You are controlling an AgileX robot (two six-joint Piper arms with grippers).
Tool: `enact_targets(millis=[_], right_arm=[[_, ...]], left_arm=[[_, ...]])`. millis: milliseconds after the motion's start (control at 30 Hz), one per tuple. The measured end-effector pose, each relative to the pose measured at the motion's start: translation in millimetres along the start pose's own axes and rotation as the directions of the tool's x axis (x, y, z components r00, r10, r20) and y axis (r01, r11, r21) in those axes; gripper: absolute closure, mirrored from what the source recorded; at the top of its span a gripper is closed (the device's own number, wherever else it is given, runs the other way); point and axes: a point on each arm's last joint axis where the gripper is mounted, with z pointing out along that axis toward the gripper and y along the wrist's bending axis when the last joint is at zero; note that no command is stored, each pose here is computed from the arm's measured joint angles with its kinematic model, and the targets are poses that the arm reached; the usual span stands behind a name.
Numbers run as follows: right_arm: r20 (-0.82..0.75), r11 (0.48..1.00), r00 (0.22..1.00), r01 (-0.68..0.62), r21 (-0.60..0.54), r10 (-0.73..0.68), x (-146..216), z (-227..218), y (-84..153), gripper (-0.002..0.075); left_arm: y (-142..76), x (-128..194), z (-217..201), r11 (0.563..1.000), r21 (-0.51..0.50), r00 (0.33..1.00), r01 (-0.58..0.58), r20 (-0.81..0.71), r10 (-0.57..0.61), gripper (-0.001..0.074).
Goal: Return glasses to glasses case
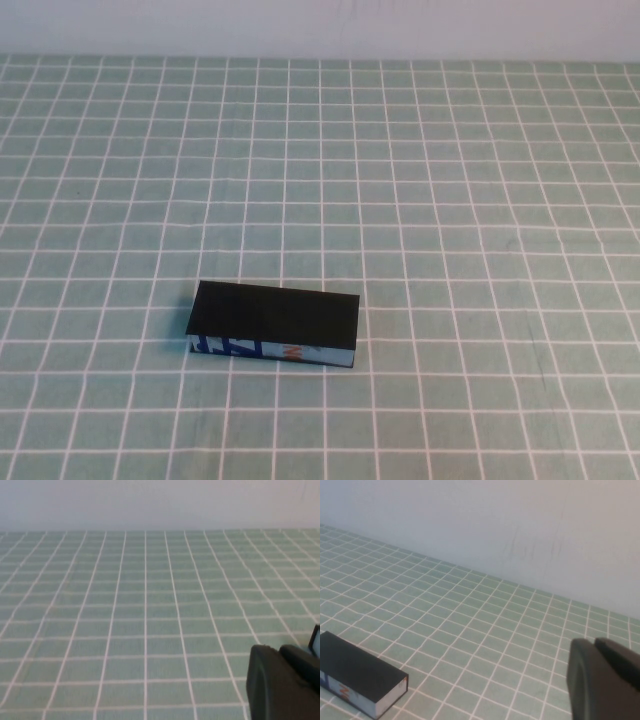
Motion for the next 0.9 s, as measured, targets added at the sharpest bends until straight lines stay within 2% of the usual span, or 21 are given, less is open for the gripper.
enact_targets(millis=[233, 900], right_arm=[[0.0, 1.0, 1.0, 0.0, 0.0, 0.0, 0, 0, 0, 0.0739], [0.0, 1.0, 1.0, 0.0, 0.0, 0.0, 0, 0, 0, 0.0739]], left_arm=[[1, 27, 6, 1.0, -0.008, 0.994, -0.006, -0.107, 0.005, 0.0737], [1, 28, 6, 1.0, -0.009, 0.993, -0.006, -0.115, 0.005, 0.0737]])
